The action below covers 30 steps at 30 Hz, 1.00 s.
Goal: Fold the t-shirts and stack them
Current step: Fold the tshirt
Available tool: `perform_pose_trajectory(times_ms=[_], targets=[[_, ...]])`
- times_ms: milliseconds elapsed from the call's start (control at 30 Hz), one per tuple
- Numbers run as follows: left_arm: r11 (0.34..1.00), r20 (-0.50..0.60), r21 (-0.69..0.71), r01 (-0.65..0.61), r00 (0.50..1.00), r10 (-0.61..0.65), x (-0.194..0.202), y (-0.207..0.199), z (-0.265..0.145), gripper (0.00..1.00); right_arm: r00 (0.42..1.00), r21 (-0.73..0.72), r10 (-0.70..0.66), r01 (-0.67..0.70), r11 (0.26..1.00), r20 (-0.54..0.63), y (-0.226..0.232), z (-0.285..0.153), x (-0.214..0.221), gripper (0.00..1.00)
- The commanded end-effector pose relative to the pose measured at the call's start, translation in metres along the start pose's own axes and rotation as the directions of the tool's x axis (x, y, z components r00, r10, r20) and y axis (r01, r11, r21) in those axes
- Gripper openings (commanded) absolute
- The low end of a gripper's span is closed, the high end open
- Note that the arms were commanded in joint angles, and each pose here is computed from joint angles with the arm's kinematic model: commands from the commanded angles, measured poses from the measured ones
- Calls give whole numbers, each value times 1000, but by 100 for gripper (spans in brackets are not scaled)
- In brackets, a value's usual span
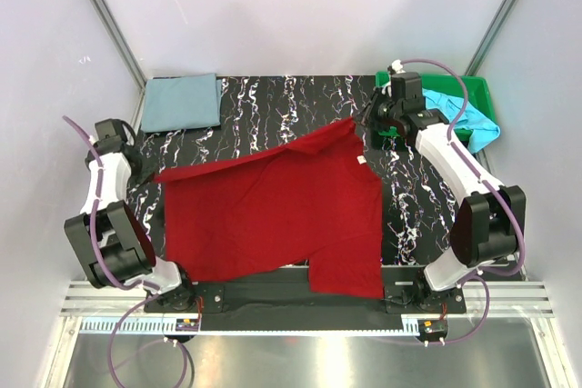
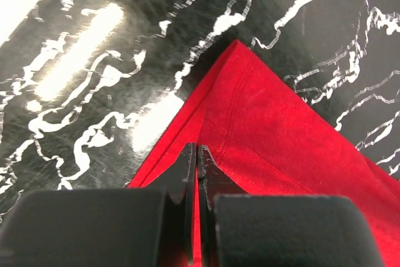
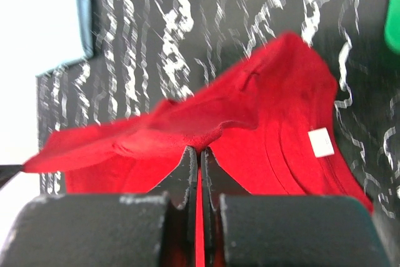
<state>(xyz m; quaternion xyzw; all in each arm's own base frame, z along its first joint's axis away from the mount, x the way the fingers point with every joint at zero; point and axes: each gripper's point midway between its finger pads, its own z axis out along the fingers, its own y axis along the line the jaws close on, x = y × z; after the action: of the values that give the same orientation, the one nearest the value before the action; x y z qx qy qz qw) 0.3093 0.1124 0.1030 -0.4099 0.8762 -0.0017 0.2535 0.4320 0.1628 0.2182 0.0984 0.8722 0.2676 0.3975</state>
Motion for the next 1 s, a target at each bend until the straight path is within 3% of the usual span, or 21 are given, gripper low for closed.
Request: perform_pose_trajectory(times_ms=[0, 367, 967], targets=[[998, 29, -39, 46, 999, -45, -6, 15, -3, 0, 999, 1, -5, 5, 1000, -34, -2, -17, 13, 0], [994, -61, -71, 86, 994, -90, 30, 36, 7, 0, 995, 77, 2, 6, 997, -102, -26, -23, 43, 0], [992, -123, -99, 77, 988, -89, 48, 45, 28, 0, 981, 158, 35, -5, 987, -189, -58, -8, 73, 0]])
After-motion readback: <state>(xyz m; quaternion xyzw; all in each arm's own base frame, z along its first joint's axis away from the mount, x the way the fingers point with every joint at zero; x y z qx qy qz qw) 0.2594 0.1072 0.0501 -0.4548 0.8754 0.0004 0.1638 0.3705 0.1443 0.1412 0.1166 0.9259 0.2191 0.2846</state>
